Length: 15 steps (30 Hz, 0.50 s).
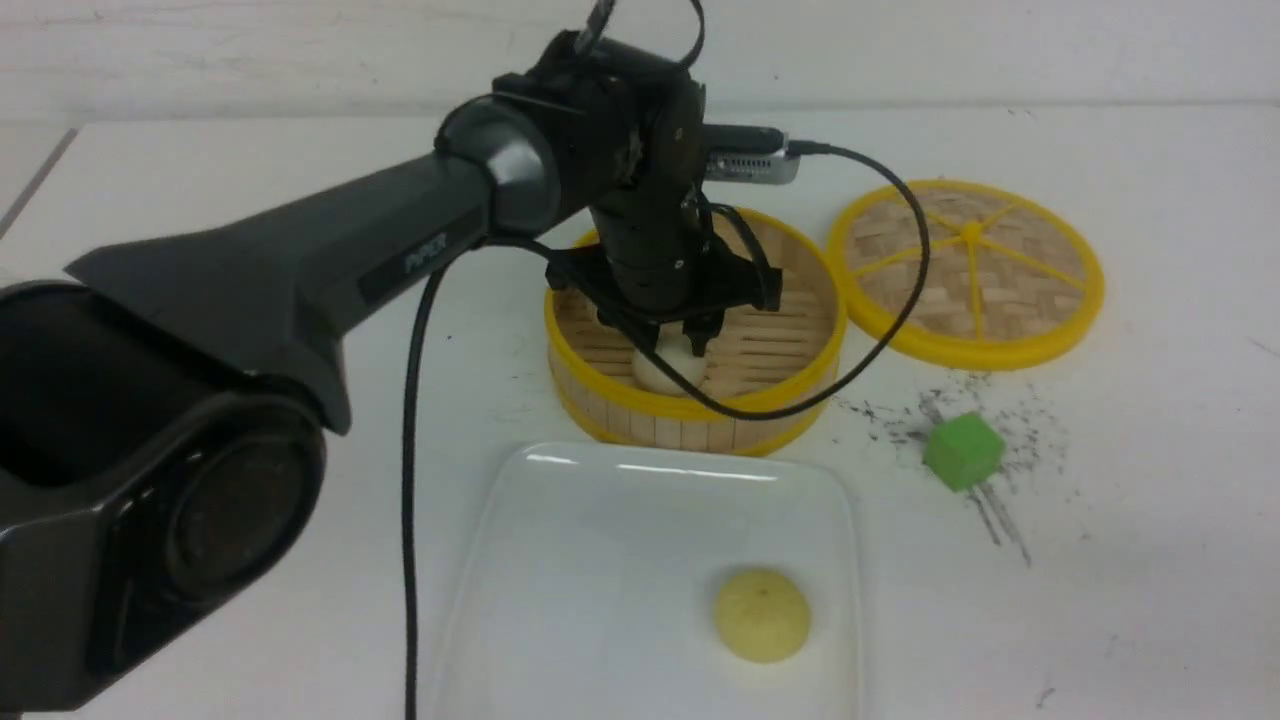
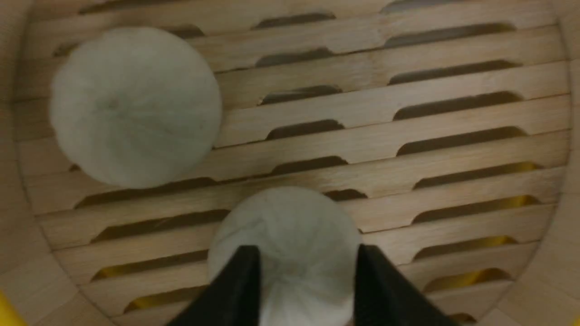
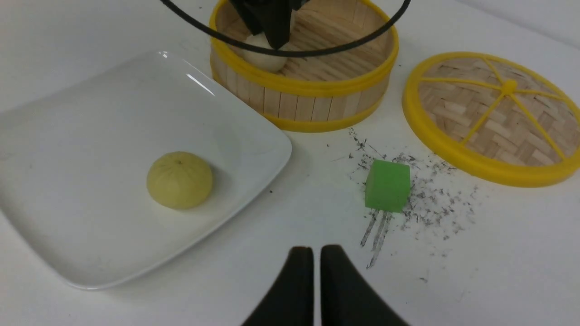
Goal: Put the steamed buns into the plate on the white tablecloth.
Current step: 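Reach into the bamboo steamer and grasp a bun with the left gripper, then carry the bun from the bamboo steamer to the plate with the left gripper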
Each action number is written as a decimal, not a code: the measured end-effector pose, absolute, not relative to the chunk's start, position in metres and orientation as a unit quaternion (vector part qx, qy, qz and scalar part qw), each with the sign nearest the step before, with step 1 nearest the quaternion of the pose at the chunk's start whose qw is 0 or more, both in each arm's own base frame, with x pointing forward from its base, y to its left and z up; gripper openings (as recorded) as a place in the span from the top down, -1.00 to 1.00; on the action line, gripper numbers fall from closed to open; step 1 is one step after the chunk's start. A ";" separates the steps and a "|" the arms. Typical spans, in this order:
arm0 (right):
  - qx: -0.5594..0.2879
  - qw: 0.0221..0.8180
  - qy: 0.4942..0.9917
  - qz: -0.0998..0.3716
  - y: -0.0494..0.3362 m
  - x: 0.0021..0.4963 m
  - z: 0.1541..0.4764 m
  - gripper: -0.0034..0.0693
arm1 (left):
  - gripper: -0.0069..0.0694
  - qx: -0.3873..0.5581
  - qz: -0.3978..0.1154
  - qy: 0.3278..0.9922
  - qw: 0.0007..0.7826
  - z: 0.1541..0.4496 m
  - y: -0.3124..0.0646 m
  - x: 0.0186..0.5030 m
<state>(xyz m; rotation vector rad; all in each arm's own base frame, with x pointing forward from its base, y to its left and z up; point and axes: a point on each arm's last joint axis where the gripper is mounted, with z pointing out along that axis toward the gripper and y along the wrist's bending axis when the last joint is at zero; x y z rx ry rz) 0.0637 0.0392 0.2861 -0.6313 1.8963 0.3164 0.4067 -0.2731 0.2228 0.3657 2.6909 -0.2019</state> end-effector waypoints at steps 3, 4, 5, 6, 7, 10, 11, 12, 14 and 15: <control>-0.264 0.530 0.794 0.133 0.039 0.064 0.286 0.76 | 0.55 0.131 -0.069 0.968 0.200 0.220 -0.273 0.406; -0.264 0.530 0.794 0.133 0.039 0.064 0.286 0.75 | 0.68 0.131 -0.069 0.968 0.200 0.221 -0.272 0.406; -0.264 0.530 0.794 0.133 0.039 0.064 0.286 0.75 | 0.72 0.131 -0.069 0.968 0.201 0.224 -0.272 0.405; -0.264 0.530 0.794 0.133 0.039 0.064 0.286 0.75 | 0.75 0.131 -0.070 0.968 0.204 0.229 -0.271 0.404; -0.264 0.530 0.794 0.133 0.039 0.064 0.286 0.74 | 0.76 0.130 -0.074 0.966 0.212 0.243 -0.269 0.401; -0.265 0.530 0.794 0.132 0.039 0.064 0.286 0.74 | 0.76 0.128 -0.082 0.962 0.228 0.270 -0.263 0.392; -0.265 0.530 0.794 0.132 0.039 0.064 0.286 0.73 | 0.76 0.127 -0.089 0.958 0.243 0.296 -0.257 0.383; -0.265 0.531 0.794 0.132 0.039 0.064 0.286 0.73 | 0.76 0.129 -0.092 0.955 0.252 0.312 -0.252 0.377; -0.265 0.531 0.794 0.132 0.039 0.064 0.286 0.72 | 0.76 0.139 -0.096 0.948 0.270 0.351 -0.237 0.355; -0.265 0.531 0.794 0.132 0.039 0.064 0.286 0.72 | 0.76 0.146 -0.095 0.946 0.275 0.369 -0.230 0.346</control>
